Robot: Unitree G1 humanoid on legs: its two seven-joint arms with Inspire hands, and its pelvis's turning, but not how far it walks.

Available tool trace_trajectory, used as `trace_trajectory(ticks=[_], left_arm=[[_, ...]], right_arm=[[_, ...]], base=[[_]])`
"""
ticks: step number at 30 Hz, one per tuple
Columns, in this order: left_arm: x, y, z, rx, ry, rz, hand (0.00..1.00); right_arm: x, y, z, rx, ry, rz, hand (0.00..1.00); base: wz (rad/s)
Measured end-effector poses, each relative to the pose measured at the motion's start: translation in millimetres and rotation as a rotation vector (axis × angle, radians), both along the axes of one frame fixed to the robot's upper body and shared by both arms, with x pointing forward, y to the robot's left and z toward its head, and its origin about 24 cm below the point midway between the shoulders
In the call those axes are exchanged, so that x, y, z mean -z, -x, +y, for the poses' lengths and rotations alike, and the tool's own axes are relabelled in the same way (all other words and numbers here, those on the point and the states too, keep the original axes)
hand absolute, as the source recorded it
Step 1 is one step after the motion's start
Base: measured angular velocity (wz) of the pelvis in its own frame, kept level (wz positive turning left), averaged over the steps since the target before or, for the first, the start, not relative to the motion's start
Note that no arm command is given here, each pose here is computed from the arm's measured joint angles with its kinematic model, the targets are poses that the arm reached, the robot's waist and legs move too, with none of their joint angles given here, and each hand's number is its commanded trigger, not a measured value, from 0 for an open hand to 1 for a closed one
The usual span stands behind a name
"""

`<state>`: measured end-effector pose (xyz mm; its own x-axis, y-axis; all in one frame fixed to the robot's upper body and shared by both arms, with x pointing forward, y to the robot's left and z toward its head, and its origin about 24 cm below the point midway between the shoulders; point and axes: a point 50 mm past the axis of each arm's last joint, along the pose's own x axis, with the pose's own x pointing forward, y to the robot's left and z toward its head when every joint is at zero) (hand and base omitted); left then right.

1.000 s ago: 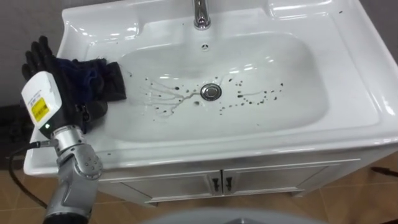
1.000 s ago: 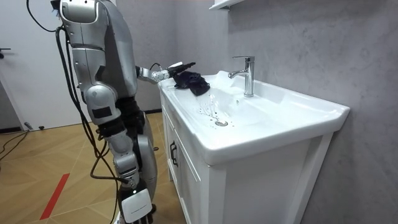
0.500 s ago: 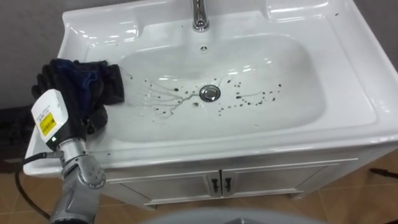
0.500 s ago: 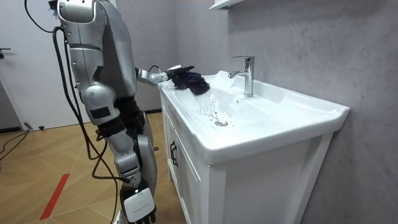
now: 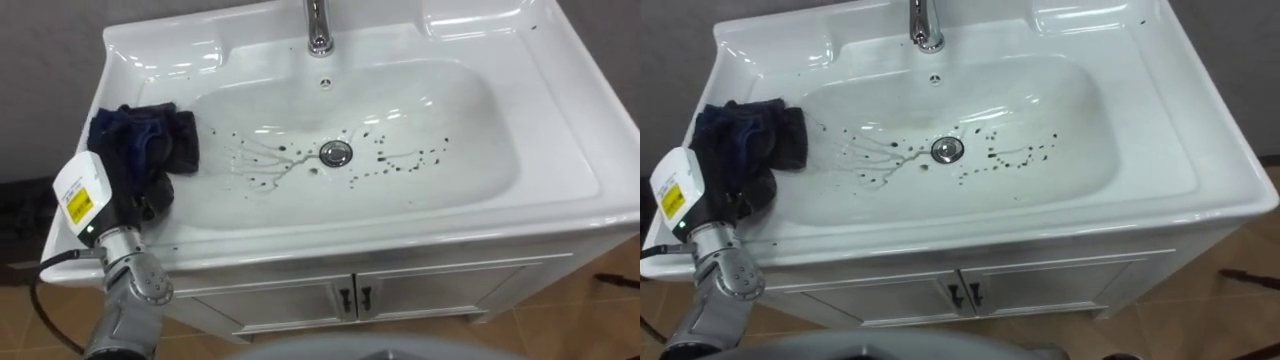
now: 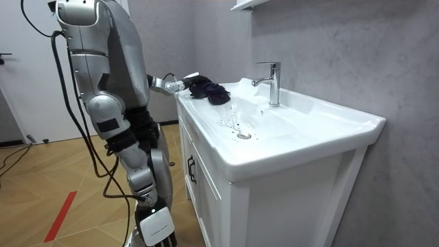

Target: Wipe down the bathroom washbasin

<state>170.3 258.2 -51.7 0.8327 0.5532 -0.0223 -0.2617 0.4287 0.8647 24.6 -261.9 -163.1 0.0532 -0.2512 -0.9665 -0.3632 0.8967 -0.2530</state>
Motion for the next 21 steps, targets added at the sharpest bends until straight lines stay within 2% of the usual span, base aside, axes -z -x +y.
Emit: trace_trajectory(ticks=[4, 12, 21], left_arm=[[0.7, -5.5, 7.2, -0.02, -0.013, 0.008, 1.0], [2.2, -9.6, 10.3, -0.038, -0.007, 0.014, 1.0], [2.8, -12.8, 11.6, -0.093, 0.146, -0.02, 1.0]], right_arm=[[0.0, 0.4, -0.1, -0.003, -0.002, 0.003, 0.0], [-0.8, 0.7, -2.9, 0.002, 0.003, 0.005, 0.0], [-0.7, -0.7, -2.6, -0.005, 0.003, 0.007, 0.0]], base=[[-0.04], [0.0], [0.0]])
